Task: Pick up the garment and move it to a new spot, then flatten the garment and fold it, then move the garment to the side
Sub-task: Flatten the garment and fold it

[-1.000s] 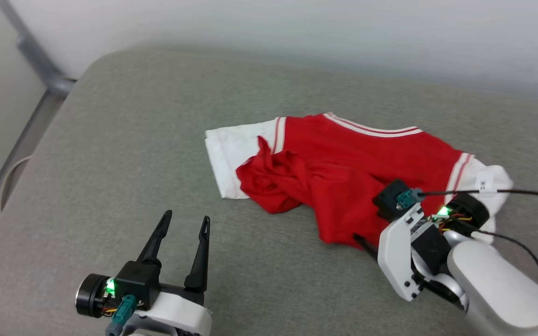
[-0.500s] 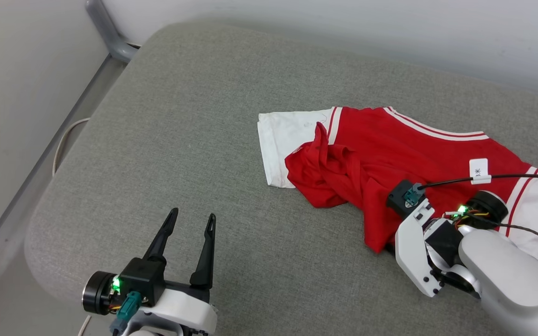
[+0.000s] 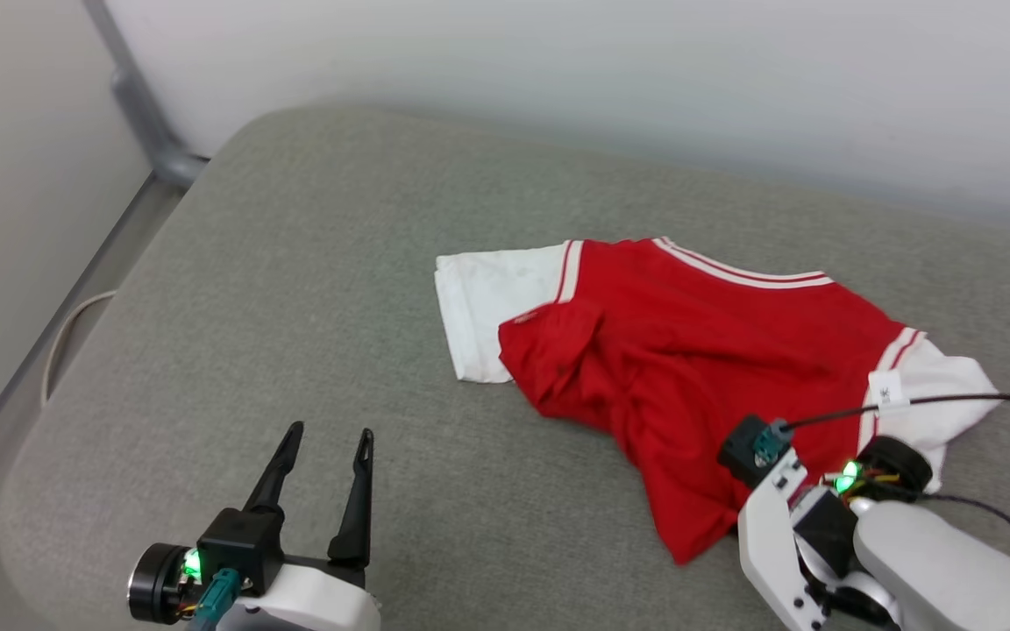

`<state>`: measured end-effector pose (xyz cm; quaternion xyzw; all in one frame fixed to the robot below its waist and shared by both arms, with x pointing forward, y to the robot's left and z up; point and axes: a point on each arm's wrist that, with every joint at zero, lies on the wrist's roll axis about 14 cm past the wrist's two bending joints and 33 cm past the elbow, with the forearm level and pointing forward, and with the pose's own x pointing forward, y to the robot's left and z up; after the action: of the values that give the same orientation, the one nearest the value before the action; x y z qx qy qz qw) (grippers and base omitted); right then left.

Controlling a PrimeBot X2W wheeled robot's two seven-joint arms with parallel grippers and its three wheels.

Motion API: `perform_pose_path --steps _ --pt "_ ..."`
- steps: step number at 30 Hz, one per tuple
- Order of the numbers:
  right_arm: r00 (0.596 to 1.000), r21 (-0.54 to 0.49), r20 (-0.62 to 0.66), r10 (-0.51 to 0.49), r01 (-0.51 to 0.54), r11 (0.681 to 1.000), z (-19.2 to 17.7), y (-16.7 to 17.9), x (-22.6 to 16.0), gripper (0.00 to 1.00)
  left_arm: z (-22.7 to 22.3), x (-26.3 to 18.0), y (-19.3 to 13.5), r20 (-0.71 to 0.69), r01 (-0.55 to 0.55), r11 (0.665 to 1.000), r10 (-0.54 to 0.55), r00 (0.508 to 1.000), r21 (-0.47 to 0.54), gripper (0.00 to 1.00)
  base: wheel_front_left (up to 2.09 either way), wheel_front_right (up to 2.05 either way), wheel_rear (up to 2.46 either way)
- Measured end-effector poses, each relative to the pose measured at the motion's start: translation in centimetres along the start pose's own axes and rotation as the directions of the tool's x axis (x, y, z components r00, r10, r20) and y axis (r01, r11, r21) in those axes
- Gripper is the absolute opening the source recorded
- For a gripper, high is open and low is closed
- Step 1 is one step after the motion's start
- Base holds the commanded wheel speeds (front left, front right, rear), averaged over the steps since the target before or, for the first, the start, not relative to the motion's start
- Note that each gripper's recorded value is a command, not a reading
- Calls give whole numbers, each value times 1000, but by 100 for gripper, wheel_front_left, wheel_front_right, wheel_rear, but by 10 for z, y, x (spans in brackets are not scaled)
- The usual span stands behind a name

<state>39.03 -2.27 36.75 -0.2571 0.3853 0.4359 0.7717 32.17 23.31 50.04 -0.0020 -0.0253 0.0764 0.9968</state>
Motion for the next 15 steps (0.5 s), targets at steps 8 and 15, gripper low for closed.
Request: perform_pose_path --steps 8,15 --pt "1000 47 -24 3 -2 999 -46 20 -35 0 6 0 -11 28 46 999 -46 999 -12 100 0 0 0" --pt "997 119 -79 4 5 993 -91 35 -61 0 9 0 -21 42 83 996 -82 996 -14 100 0 0 0"
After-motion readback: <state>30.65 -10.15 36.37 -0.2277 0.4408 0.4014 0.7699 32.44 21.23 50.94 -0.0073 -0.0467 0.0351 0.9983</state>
